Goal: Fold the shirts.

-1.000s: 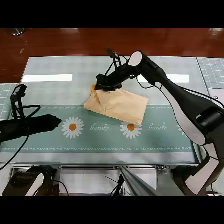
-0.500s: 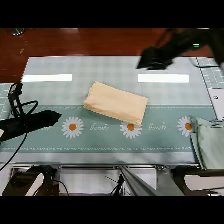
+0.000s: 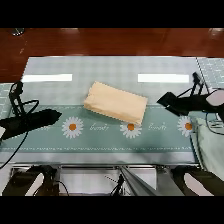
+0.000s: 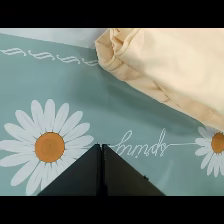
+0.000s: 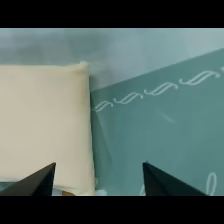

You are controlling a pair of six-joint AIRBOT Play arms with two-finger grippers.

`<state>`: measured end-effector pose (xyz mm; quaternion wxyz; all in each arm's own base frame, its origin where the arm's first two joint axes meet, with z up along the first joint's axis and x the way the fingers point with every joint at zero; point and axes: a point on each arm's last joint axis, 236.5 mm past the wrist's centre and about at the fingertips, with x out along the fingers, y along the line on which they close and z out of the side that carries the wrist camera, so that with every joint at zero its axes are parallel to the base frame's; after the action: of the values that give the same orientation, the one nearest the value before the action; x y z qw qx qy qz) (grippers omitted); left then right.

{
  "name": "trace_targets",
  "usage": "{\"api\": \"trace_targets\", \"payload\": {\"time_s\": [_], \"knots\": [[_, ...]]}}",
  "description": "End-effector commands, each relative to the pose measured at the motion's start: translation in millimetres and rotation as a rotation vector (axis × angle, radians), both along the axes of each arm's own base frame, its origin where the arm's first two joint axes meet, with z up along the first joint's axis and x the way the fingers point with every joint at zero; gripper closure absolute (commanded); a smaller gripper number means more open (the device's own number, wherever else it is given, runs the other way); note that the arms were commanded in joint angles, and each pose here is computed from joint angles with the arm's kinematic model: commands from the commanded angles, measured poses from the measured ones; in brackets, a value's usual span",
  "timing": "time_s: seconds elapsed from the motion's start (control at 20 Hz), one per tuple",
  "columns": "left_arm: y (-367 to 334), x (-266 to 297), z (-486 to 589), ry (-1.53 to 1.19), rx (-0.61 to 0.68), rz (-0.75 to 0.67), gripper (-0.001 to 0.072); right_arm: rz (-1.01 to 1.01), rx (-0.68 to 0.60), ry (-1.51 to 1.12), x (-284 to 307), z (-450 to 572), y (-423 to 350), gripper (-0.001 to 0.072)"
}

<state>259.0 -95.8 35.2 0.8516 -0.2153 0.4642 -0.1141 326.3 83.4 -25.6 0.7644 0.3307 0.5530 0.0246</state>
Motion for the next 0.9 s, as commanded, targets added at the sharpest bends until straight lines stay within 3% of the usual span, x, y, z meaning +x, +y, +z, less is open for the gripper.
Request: {"api": "trace_targets", "payload": {"time_s": [0.0, 0.2, 0.5, 0.55, 0.6, 0.65, 0.7, 0.85], "knots": [[-2, 6, 0, -0.006, -0.02, 0.014, 0.0683, 0.011, 0.183, 0.088, -15, -46, 34, 0.0093], [-4, 7, -5, 0.016, -0.031, 0.014, 0.0683, 0.084, 0.307, 0.143, 4, -56, 59, 0.0093], [-8, 7, -13, 0.048, -0.031, 0.001, 0.0683, 0.231, 0.31, 0.191, 14, -73, 108, 0.0103], [-9, 6, -14, 0.05, -0.031, -0.003, 0.0683, 0.266, 0.314, 0.206, 12, -75, 118, 0.0175], [-11, 6, -14, 0.051, -0.032, -0.008, 0.0683, 0.299, 0.316, 0.215, 10, -75, 125, 0.0374], [-12, 5, -14, 0.051, -0.034, -0.012, 0.0683, 0.347, 0.312, 0.209, 9, -71, 130, 0.0647], [-14, 5, -14, 0.051, -0.034, -0.018, 0.0683, 0.405, 0.317, 0.183, 12, -58, 137, 0.0687], [-16, 3, -14, 0.051, -0.033, -0.029, 0.0683, 0.537, 0.304, 0.054, 42, 10, 146, 0.0687]]}}
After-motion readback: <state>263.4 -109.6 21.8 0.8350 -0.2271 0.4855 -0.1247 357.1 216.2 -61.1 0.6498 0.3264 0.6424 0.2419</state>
